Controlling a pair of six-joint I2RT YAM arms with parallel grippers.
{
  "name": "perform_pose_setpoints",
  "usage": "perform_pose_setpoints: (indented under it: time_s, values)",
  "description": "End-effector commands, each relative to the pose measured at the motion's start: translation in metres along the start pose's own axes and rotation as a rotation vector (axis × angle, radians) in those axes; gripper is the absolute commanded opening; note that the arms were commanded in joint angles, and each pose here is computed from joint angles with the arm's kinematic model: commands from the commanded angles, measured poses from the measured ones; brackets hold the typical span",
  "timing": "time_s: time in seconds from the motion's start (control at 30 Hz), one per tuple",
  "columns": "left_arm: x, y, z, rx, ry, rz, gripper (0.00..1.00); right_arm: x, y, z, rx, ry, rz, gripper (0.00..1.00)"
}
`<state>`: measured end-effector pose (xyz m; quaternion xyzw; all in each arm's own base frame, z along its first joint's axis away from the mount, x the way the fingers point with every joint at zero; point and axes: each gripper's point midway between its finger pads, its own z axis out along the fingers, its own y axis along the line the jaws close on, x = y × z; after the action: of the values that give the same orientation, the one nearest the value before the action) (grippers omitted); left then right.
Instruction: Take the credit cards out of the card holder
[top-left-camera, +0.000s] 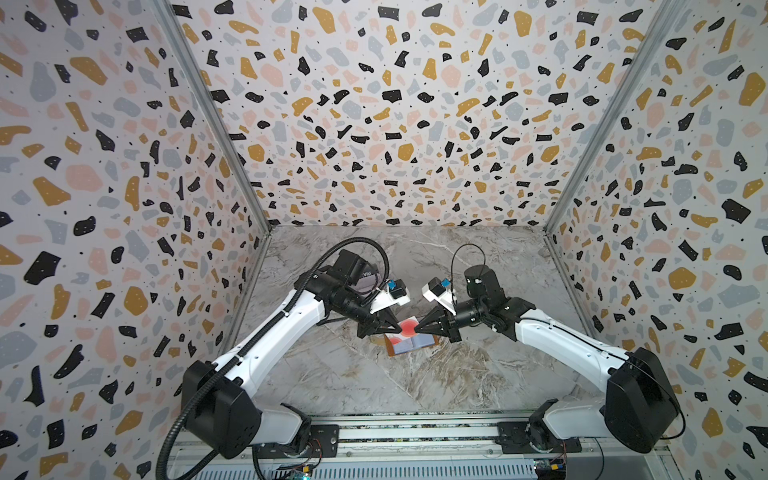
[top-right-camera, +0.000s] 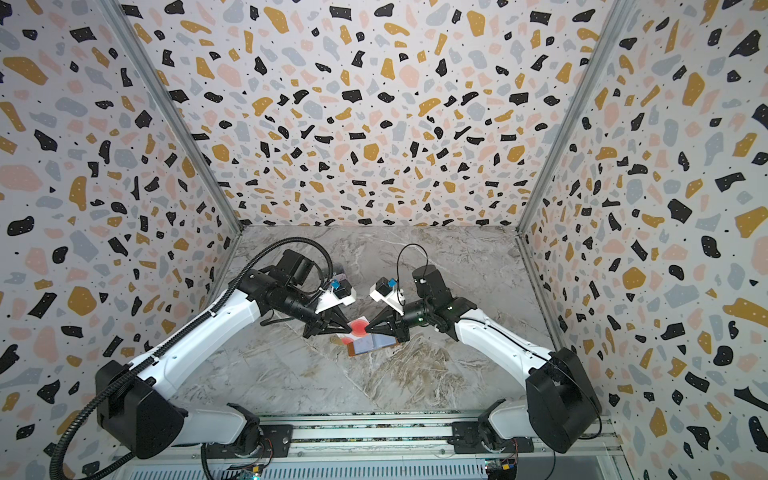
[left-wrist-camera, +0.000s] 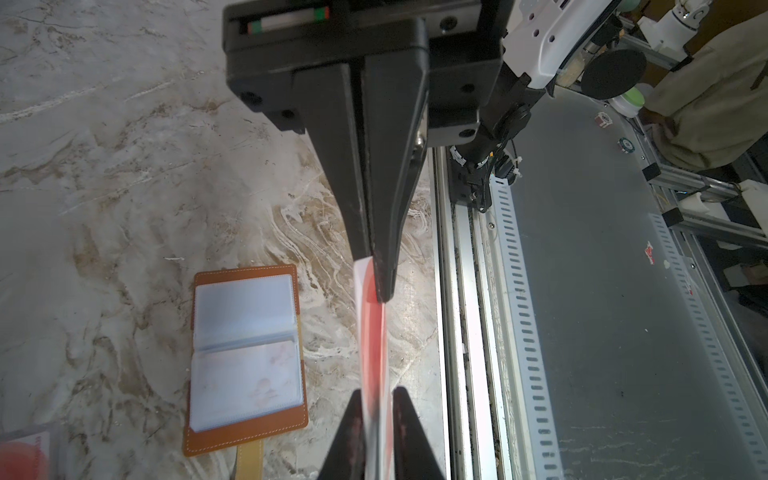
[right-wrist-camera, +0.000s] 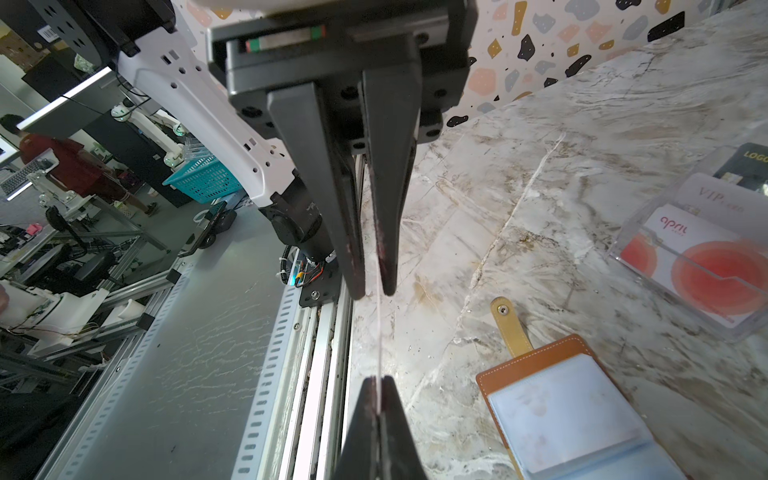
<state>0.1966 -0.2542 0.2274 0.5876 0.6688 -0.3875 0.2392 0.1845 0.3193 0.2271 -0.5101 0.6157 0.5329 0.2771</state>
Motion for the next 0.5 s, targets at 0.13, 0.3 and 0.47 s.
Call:
perform_pose_setpoints:
  time_s: [0.13, 0.3, 0.47]
  values:
    - [-0.005, -0.002, -0.003, 0.002, -0.009, 0.011, 0.0, -0.003, -0.003, 0.001, 0.021, -0.008, 0.0, 0.05]
    - [0.001, 0.027, -0.003, -0.143, 0.022, -0.024, 0.0, 0.0, -0.017, -0.008, 0.126, -0.015, 0.022, 0.53]
    - [0.0, 0.076, -0.025, -0.422, 0.009, -0.036, 0.0, 0.003, -0.038, -0.035, 0.276, -0.062, 0.064, 0.59]
